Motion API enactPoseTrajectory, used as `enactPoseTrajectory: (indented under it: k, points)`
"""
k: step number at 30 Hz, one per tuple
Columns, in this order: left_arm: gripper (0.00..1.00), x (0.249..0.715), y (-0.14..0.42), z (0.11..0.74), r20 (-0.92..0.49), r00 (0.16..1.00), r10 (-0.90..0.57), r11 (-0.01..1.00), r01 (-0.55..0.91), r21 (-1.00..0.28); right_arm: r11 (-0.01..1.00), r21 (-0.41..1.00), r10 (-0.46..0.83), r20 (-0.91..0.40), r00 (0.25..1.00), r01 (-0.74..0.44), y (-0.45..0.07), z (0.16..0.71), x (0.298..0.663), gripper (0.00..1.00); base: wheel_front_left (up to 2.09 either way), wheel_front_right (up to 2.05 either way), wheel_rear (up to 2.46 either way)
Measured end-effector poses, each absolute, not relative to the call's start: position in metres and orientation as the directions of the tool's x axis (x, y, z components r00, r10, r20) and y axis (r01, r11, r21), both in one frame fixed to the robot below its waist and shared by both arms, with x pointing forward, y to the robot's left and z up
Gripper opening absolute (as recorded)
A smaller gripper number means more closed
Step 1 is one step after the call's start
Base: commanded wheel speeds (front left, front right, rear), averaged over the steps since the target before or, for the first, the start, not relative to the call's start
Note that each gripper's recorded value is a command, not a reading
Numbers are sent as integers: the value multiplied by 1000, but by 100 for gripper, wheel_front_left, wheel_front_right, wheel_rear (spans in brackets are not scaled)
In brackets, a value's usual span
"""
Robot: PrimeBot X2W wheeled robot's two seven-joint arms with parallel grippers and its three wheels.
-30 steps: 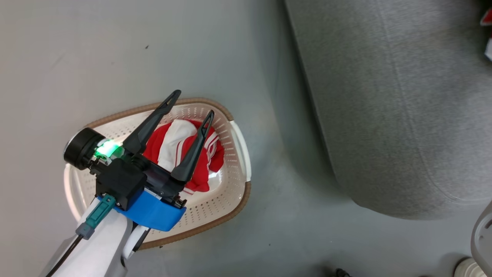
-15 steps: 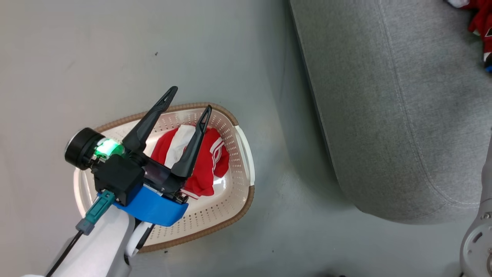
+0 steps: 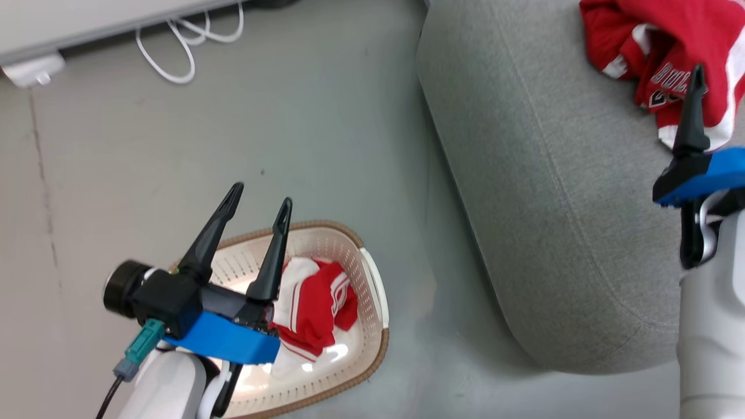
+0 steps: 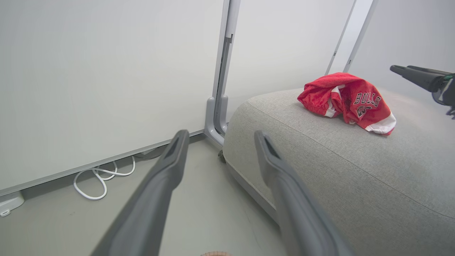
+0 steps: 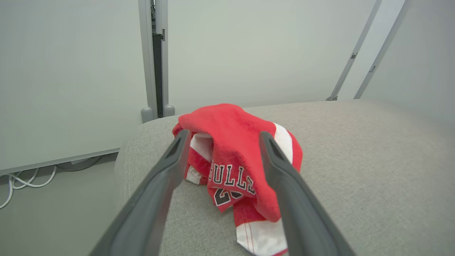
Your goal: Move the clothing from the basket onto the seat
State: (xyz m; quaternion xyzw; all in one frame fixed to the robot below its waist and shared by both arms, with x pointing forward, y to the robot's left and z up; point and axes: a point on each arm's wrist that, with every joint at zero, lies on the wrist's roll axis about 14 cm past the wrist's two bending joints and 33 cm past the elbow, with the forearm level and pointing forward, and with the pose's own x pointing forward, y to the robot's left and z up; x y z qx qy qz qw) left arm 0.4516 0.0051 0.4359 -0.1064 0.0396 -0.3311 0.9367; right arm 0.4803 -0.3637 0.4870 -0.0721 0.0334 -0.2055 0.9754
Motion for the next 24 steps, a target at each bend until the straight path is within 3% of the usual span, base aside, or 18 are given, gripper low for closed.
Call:
enactPoseTrajectory:
  k: [15, 24]
  points:
    - [100, 397, 55, 468, -8, 883, -469, 865, 458, -207, 966, -113, -227, 66, 972, 234, -291, 516, 397, 100, 0, 0, 0]
    - [100, 385, 78, 471, -10, 918, -396, 899, 385, -207, 988, -38, -146, 43, 988, 148, -256, 502, 375, 100, 0, 0, 0]
